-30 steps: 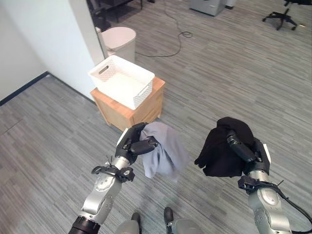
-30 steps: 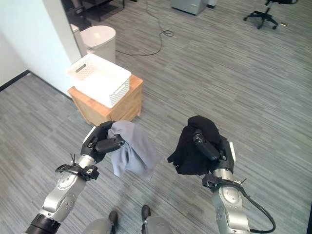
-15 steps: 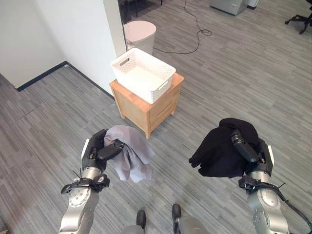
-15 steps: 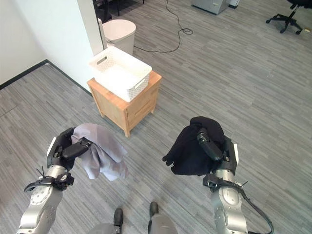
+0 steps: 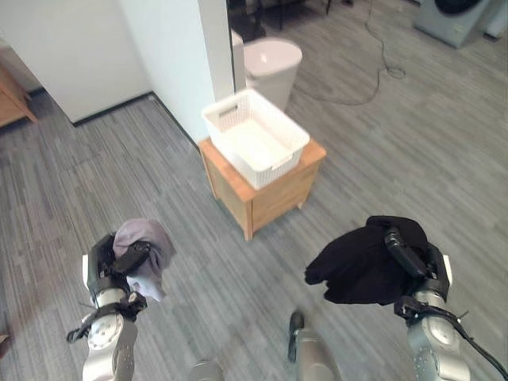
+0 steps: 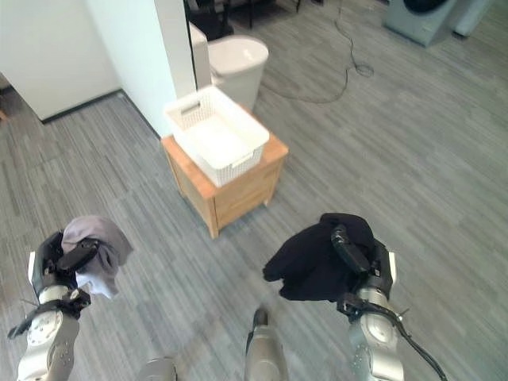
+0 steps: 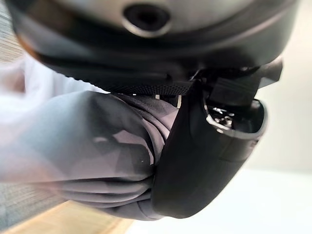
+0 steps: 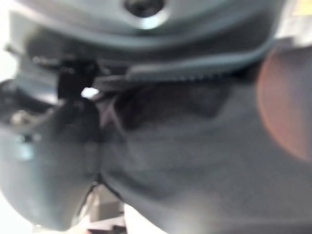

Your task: Pick up bed clothes into laundry basket.

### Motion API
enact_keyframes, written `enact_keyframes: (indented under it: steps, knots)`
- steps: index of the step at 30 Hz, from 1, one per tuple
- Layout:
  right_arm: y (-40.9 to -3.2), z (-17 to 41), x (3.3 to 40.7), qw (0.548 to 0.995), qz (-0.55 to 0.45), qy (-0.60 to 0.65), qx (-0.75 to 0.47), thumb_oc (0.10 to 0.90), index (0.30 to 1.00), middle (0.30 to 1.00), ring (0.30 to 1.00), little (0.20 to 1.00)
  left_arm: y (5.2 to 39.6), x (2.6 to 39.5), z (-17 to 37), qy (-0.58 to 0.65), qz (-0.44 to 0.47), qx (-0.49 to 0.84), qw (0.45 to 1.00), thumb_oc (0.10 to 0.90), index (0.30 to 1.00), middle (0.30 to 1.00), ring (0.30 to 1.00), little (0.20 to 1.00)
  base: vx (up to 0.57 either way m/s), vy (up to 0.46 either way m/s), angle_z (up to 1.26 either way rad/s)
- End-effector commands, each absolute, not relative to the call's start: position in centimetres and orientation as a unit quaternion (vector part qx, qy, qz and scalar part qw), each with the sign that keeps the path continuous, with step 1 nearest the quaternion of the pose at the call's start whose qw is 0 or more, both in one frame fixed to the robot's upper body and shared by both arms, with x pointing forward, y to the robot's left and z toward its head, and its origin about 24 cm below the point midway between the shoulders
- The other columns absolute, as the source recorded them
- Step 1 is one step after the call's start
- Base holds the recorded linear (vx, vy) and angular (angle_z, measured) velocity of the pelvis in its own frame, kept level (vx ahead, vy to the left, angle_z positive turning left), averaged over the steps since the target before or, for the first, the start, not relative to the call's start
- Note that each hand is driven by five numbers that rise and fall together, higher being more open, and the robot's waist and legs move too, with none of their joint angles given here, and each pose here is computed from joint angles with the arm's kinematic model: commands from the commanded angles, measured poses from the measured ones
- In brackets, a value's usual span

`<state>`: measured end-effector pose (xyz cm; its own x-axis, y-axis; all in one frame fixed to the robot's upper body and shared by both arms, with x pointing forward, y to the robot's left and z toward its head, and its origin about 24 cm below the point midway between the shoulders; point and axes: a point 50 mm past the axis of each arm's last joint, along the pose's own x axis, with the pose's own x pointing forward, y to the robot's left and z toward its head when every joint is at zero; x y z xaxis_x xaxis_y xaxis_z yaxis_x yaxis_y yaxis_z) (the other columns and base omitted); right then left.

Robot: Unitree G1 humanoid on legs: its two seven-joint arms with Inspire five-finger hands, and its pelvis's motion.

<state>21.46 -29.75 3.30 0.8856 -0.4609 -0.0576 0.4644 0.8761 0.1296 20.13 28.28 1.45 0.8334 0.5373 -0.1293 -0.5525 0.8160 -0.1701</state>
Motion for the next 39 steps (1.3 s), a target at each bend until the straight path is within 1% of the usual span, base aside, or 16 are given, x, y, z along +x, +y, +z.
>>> enact_keyframes:
  steps: [1, 5, 12, 13, 14, 15, 16, 17, 19, 23, 25, 26, 30, 32, 33, 39]
  knots:
    - [-30.4, 11.3, 22.8, 0.955, -0.224, -0.187, 0.052, 0.400, 0.300, 0.300, 0.300, 0.300, 29.5, 21.8, 9.9, -0.172, 0.250, -0.062, 0.951, 0.400, 0.300, 0.300, 0.300, 0.300, 0.51, -0.255, -0.26]
    - [-30.9, 12.3, 22.5, 0.952, -0.229, -0.201, 0.033, 0.400, 0.300, 0.300, 0.300, 0.300, 29.2, 22.6, 10.1, -0.179, 0.244, -0.075, 0.950, 0.400, 0.300, 0.300, 0.300, 0.300, 0.41, -0.037, 0.43]
    - [-30.7, 11.9, 22.7, 0.957, -0.222, -0.189, 0.013, 0.400, 0.300, 0.300, 0.300, 0.300, 29.7, 22.4, 10.7, -0.205, 0.280, -0.087, 0.934, 0.400, 0.300, 0.300, 0.300, 0.300, 0.31, 0.036, -0.48]
    - [-30.9, 11.5, 22.2, 0.955, -0.232, -0.181, 0.015, 0.400, 0.300, 0.300, 0.300, 0.300, 30.3, 22.2, 11.4, -0.221, 0.299, -0.084, 0.924, 0.400, 0.300, 0.300, 0.300, 0.300, 0.27, 0.130, -0.57]
    - [-31.3, 10.7, 21.5, 0.952, -0.252, -0.171, 0.015, 0.400, 0.300, 0.300, 0.300, 0.300, 31.0, 22.2, 12.8, -0.242, 0.320, -0.032, 0.915, 0.400, 0.300, 0.300, 0.300, 0.300, 0.27, 0.131, -0.49]
    - [-31.3, 10.7, 21.5, 0.952, -0.253, -0.171, 0.015, 0.400, 0.300, 0.300, 0.300, 0.300, 30.9, 22.2, 12.8, -0.242, 0.321, -0.031, 0.915, 0.400, 0.300, 0.300, 0.300, 0.300, 0.22, 0.185, -0.55]
    - [-31.6, 10.1, 20.9, 0.950, -0.265, -0.162, 0.019, 0.400, 0.300, 0.300, 0.300, 0.300, 31.2, 22.2, 14.8, -0.279, 0.324, 0.005, 0.904, 0.400, 0.300, 0.300, 0.300, 0.300, 0.11, 0.092, -0.27]
    - [-31.6, 10.1, 20.9, 0.950, -0.265, -0.162, 0.019, 0.400, 0.300, 0.300, 0.300, 0.300, 31.2, 22.2, 14.8, -0.279, 0.324, 0.006, 0.904, 0.400, 0.300, 0.300, 0.300, 0.300, 0.16, 0.142, -0.21]
    - [-31.4, 9.6, 20.9, 0.952, -0.263, -0.153, 0.021, 0.400, 0.300, 0.300, 0.300, 0.300, 31.2, 22.4, 17.8, -0.328, 0.318, 0.061, 0.887, 0.400, 0.300, 0.300, 0.300, 0.300, 0.10, 0.114, -0.18]
    - [-29.9, 9.7, 22.2, 0.964, -0.218, -0.151, 0.019, 0.400, 0.300, 0.300, 0.300, 0.300, 29.9, 24.6, 24.7, -0.427, 0.270, 0.139, 0.852, 0.400, 0.300, 0.300, 0.300, 0.300, 0.03, 0.108, -0.28]
    - [-29.8, 9.7, 22.4, 0.966, -0.211, -0.149, 0.020, 0.400, 0.300, 0.300, 0.300, 0.300, 29.7, 25.1, 26.1, -0.442, 0.255, 0.154, 0.846, 0.400, 0.300, 0.300, 0.300, 0.300, 0.03, 0.083, -0.01]
    - [-29.3, 9.6, 22.7, 0.969, -0.196, -0.146, 0.021, 0.400, 0.300, 0.300, 0.300, 0.300, 29.1, 25.8, 29.2, -0.464, 0.222, 0.207, 0.832, 0.400, 0.300, 0.300, 0.300, 0.300, 0.06, 0.123, 0.09]
    - [-29.2, 8.5, 22.3, 0.975, -0.186, -0.119, 0.024, 0.400, 0.300, 0.300, 0.300, 0.300, 27.9, 27.6, 33.4, -0.475, 0.163, 0.258, 0.826, 0.400, 0.300, 0.300, 0.300, 0.300, 0.07, 0.078, -0.13]
    - [-29.3, 8.1, 22.2, 0.976, -0.185, -0.111, 0.025, 0.400, 0.300, 0.300, 0.300, 0.300, 27.8, 28.0, 34.3, -0.472, 0.156, 0.263, 0.827, 0.400, 0.300, 0.300, 0.300, 0.300, 0.04, 0.033, -0.02]
    - [-28.9, 7.8, 22.1, 0.978, -0.177, -0.105, 0.028, 0.400, 0.300, 0.300, 0.300, 0.300, 27.8, 28.7, 35.9, -0.467, 0.145, 0.266, 0.830, 0.400, 0.300, 0.300, 0.300, 0.300, 0.04, 0.038, -0.01]
    - [-28.5, 6.9, 21.9, 0.980, -0.170, -0.089, 0.047, 0.400, 0.300, 0.300, 0.300, 0.300, 28.3, 30.4, 40.0, -0.442, 0.158, 0.291, 0.834, 0.400, 0.300, 0.300, 0.300, 0.300, 0.02, 0.038, -0.06]
